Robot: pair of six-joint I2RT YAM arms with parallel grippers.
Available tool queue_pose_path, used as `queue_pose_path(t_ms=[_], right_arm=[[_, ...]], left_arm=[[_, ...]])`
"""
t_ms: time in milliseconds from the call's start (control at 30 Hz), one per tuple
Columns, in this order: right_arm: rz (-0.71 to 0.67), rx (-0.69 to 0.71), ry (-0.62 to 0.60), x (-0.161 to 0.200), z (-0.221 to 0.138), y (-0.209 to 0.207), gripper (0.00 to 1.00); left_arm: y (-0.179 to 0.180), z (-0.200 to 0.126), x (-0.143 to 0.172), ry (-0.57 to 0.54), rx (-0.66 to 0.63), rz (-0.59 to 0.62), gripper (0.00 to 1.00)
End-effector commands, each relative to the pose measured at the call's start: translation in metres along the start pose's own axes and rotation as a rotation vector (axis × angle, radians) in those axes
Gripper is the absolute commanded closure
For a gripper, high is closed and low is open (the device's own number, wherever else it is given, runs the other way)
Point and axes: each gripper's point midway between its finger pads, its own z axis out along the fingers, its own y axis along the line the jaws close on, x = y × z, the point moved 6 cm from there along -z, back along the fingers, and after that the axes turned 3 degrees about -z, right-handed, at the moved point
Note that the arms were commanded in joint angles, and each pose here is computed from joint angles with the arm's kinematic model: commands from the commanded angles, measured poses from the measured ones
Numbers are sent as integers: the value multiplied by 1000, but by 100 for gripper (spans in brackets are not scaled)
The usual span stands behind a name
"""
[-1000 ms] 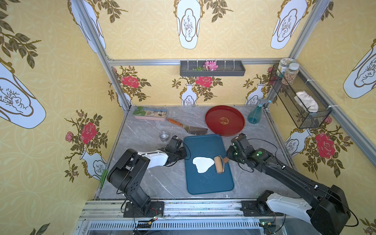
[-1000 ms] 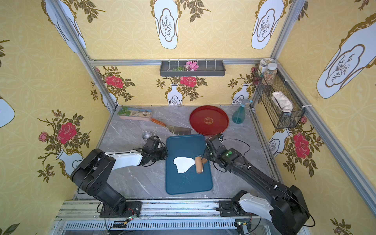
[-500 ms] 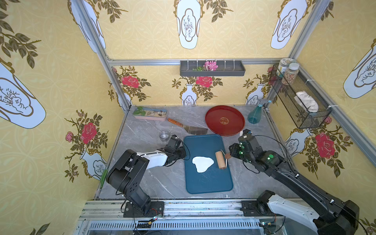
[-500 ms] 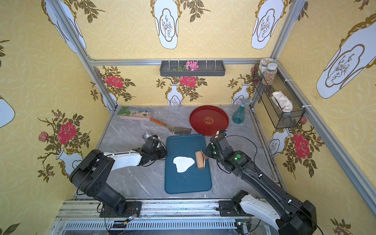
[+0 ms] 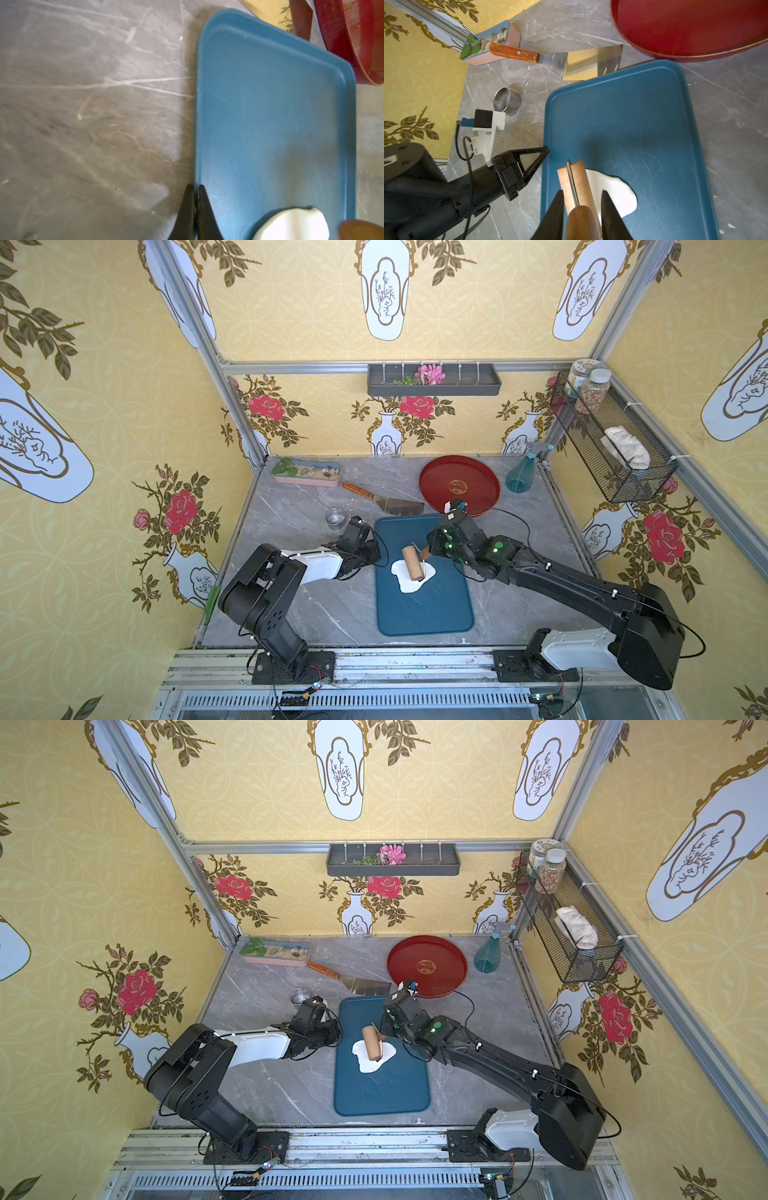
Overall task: Roll out the dumpling wrappers from the dough
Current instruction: Flatten out the dough on the work surface.
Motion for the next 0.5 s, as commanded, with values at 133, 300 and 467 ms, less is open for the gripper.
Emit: queue_pose_path(t_ms=[133,300,467], right_arm=[[96,-81,10,-3,20,20,100],[134,-66,82,6,36,19,100],[207,29,209,16,51,-16,100]], left_arm=[[21,3,18,83,-100,7,100],[21,3,18,83,-103,9,100],[22,3,18,80,-112,9,100]])
